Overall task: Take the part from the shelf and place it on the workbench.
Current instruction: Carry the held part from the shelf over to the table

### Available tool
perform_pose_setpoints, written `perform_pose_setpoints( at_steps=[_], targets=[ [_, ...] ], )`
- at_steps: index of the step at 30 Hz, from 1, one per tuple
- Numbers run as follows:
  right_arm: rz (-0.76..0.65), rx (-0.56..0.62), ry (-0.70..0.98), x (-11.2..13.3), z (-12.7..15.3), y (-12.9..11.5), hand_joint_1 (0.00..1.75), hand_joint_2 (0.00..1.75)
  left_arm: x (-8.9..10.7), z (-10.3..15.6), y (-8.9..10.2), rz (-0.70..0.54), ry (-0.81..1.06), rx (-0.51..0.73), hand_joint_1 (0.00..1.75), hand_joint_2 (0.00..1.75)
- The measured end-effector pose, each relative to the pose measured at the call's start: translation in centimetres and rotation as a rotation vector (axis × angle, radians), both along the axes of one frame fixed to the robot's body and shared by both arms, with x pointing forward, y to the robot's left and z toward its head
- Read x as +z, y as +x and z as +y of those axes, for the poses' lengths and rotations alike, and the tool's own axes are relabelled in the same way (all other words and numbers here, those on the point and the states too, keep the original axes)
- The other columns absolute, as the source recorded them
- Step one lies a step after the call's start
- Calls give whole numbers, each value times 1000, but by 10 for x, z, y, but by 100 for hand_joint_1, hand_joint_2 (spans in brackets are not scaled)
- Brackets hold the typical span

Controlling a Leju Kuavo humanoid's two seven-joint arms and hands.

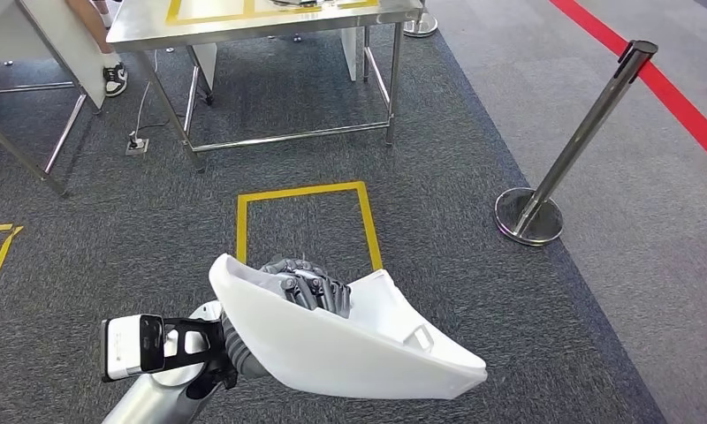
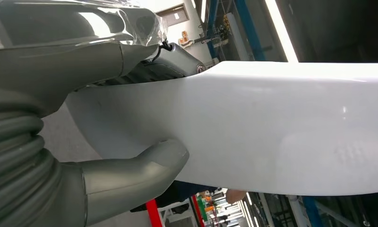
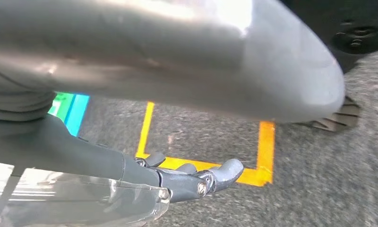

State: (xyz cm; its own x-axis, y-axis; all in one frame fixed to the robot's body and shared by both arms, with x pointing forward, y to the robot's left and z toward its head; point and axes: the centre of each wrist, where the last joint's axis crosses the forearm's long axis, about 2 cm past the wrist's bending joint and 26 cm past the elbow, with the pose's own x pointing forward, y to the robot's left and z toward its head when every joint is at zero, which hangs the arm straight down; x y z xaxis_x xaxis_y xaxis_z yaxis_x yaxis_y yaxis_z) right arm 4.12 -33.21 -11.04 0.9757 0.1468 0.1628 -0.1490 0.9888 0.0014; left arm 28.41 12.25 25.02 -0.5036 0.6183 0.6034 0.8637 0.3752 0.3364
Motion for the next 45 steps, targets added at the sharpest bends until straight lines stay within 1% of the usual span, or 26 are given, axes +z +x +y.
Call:
perform_pose_setpoints(
  at_steps=[4, 11, 20, 27, 36, 41, 45],
  targets=[
    [-22, -9, -8, 0, 0, 3, 0, 0, 2, 0, 1, -4, 6, 1, 175, 175],
    [-13, -15, -15, 0, -2, -3, 0, 0, 4, -4, 2, 4, 26, 3, 175, 175],
    [-22, -23, -10, 0, 0, -2, 0, 0, 12, -7, 3, -14, 26, -5, 175, 175],
    [-23, -26, -8, 0, 1, -3, 0, 0, 13, -8, 4, -13, 36, -7, 175, 175],
    [-38, -26, 3, 0, 6, 4, 0, 0, 19, -11, 5, -29, 31, -12, 175, 175],
    [-22, -24, -3, -1, 3, -5, 0, 0, 19, -12, 5, -23, 36, -14, 175, 175],
    [-18, -19, -1, -1, 4, -7, 0, 0, 17, -12, 4, -18, 42, -12, 175, 175]
  ],
)
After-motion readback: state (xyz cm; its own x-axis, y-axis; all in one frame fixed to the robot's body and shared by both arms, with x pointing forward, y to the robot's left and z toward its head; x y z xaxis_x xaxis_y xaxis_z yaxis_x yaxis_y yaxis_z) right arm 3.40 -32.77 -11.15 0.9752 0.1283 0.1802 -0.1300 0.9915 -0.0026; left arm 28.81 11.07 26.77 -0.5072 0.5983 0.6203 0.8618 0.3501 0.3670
